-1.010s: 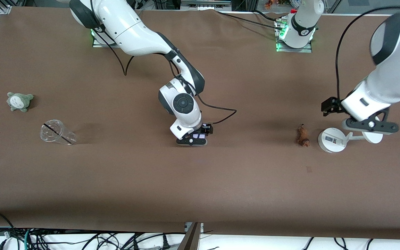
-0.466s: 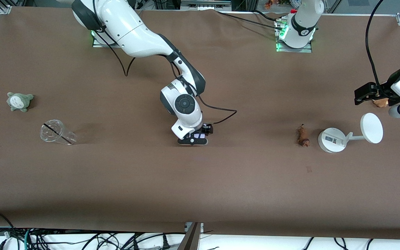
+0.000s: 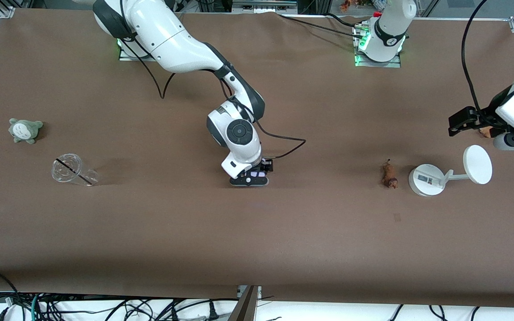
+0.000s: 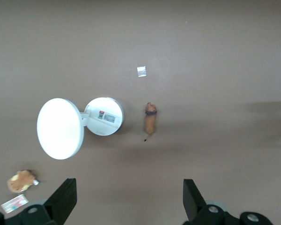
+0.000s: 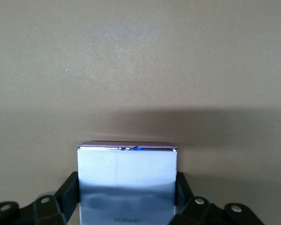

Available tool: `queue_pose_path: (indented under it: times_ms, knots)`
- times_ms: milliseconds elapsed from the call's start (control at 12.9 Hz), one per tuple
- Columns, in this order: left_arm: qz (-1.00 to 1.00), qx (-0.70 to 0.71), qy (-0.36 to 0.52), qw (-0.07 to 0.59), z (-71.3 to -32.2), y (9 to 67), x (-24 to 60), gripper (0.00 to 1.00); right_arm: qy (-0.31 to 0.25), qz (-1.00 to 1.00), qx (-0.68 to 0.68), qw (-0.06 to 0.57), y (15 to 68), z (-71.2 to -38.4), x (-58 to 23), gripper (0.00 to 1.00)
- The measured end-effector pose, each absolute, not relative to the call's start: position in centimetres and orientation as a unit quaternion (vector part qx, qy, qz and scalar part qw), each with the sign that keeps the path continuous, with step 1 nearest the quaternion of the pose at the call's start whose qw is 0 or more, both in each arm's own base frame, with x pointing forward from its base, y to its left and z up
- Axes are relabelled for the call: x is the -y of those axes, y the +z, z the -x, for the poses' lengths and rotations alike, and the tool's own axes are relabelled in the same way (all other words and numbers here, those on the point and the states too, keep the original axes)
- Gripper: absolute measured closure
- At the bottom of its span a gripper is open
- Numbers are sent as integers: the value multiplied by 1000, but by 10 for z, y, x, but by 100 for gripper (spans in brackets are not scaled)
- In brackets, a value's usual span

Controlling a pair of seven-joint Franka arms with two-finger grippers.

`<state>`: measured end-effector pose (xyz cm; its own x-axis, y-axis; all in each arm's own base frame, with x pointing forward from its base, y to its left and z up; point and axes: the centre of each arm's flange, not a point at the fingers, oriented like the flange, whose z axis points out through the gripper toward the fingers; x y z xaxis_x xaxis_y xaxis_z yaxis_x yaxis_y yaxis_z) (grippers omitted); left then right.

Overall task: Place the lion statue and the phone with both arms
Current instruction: 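Retract the left gripper to rest while the right gripper lifts the phone, then carry the silver phone with the right gripper toward the clear cup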

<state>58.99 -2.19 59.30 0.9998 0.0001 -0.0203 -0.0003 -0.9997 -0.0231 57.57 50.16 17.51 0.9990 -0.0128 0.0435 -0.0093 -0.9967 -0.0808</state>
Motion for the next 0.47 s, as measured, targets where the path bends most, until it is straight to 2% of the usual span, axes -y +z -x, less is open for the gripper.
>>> queue_pose_path:
  times_ms: [233,466]
  knots:
    - [1000,12,16,13,-565,587,11,0,-19,999,-10,26,208,-589,-492,16]
    - [1000,11,17,14,-553,591,13,0,1,1000,12,5,284,-612,-453,16]
